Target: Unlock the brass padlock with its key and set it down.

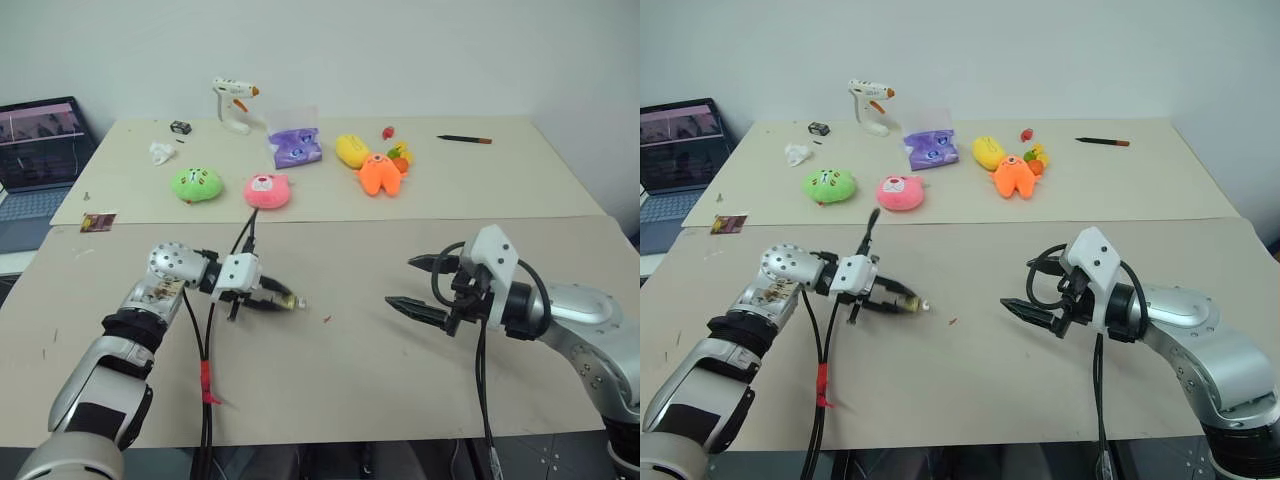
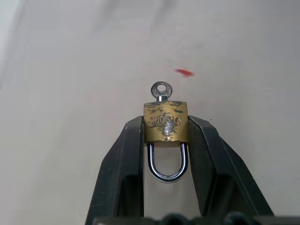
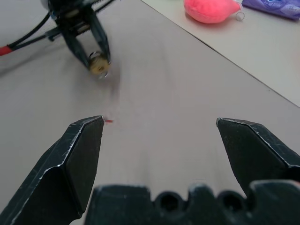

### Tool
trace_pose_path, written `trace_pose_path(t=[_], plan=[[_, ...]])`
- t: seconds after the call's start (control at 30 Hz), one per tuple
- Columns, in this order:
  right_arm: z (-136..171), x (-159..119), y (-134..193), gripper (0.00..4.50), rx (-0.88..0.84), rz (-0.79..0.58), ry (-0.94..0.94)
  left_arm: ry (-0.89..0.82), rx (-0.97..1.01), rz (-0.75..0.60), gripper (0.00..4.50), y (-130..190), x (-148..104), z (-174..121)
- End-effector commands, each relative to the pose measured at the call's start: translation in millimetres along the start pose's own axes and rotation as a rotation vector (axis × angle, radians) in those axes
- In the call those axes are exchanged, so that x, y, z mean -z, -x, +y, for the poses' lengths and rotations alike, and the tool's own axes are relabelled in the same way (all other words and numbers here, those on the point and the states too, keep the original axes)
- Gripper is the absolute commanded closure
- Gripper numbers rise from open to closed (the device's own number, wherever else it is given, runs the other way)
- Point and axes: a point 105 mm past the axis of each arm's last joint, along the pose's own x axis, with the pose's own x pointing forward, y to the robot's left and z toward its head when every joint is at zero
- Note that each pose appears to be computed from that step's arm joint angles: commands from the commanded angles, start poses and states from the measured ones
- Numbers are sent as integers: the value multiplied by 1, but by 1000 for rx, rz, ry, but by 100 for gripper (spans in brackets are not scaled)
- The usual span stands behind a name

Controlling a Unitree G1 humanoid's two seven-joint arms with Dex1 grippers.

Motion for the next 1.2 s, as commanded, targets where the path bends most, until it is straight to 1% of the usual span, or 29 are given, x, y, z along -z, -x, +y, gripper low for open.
trace_pose_path(t=[0.03, 0.07, 0.13, 0.23, 0.33, 0.5, 0.57, 0.7, 0.87, 0.93, 0.97, 1.03, 1.07, 1.1, 1.2], plan=[[-2, -2, 2, 0, -8, -2, -18, -273, -151, -41, 368, 6, -22, 12], [-3, 0, 2, 0, -13, 1, -44, -332, -204, -61, 368, 8, -28, 13], [-2, 0, 1, 0, -43, -33, -161, -447, -292, -77, 368, 12, -37, 14], [6, -2, -2, 0, -125, -77, -272, -649, -345, -62, 368, 15, -45, 3], [20, -3, -10, 0, -210, -62, -300, -824, -397, -88, 368, 15, -60, -5], [36, -14, -23, 0, -321, -67, -309, -1001, -411, -111, 368, 7, -75, -14], [43, -21, -28, 0, -361, -76, -311, -1029, -423, -108, 368, 5, -77, -16], [47, -32, -40, 0, -378, -95, -282, -1043, -449, -87, 368, 2, -78, -13], [44, -48, -50, 0, -356, -137, -231, -1044, -458, -69, 368, 1, -78, -8], [43, -51, -51, 49, -350, -149, -228, -1038, -468, -67, 368, -1, -79, -5], [43, -51, -51, 65, -345, -150, -224, -1039, -470, -68, 368, -2, -80, -4], [43, -51, -52, 125, -339, -150, -220, -1041, -469, -71, 368, -5, -81, -4], [43, -50, -52, 168, -340, -151, -216, -1040, -470, -72, 368, -6, -82, -3], [44, -49, -52, 194, -336, -150, -206, -1037, -473, -74, 368, -7, -82, -2], [42, -49, -53, 194, -322, -158, -207, -1034, -475, -74, 368, -9, -83, -1]])
